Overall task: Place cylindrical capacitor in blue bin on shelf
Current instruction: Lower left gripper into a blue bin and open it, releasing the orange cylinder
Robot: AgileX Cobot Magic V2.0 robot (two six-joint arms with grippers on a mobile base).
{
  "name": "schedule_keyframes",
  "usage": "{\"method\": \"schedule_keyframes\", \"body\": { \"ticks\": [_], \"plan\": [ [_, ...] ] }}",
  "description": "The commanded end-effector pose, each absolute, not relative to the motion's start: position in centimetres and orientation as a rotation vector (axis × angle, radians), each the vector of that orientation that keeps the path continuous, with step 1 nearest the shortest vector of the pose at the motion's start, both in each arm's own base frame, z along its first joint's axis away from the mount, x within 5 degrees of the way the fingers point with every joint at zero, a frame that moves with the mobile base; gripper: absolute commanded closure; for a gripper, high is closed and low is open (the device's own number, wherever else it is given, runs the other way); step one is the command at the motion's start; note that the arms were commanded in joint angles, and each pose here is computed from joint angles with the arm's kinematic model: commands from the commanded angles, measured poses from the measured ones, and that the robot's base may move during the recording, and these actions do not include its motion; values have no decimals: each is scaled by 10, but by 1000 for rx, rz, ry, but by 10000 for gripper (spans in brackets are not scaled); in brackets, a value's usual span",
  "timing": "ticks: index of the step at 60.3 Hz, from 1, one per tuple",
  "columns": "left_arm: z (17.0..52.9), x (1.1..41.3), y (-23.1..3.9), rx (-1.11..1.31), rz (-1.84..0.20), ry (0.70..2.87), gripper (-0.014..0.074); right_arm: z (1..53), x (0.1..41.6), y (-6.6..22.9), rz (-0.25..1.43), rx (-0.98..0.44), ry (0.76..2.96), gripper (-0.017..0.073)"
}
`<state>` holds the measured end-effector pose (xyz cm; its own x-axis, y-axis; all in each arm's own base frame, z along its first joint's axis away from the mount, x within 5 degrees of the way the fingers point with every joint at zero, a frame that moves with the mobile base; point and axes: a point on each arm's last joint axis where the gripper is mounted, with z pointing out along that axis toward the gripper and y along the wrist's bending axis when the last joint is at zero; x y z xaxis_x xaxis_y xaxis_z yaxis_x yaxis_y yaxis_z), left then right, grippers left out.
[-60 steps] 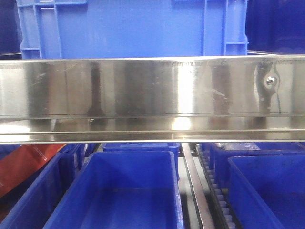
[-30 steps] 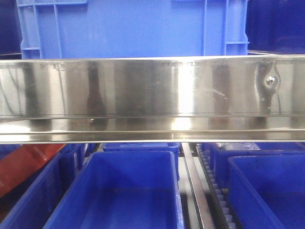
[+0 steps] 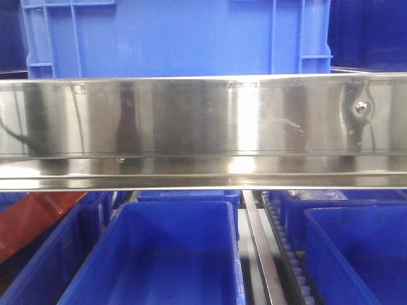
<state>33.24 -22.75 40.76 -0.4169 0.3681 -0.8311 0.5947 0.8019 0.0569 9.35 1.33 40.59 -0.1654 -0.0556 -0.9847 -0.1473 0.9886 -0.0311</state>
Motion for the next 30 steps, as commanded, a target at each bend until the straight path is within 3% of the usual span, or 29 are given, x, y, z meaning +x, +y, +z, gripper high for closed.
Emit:
{"method": "schedule_keyframes", "body": {
  "ticks": [1,8,16,21,24,30],
  "plan": [
    [408,337,-234,706,-318,2005,672,410,92,13,82,-151,1716,722],
    [398,344,-238,711,-314,2020,477,410,92,13,82,-151,1716,722],
    [396,344,-239,709,-330,2034,171,410,92,13,82,-151,1716,722],
    [399,343,-238,705,-335,2028,28,410,92,13,82,-151,1716,722],
    [402,341,-237,702,-339,2022,-28,410,92,13,82,-151,1716,722],
    [411,334,-233,698,-349,2017,-9,410,92,13,82,-151,1716,722]
  ]
}}
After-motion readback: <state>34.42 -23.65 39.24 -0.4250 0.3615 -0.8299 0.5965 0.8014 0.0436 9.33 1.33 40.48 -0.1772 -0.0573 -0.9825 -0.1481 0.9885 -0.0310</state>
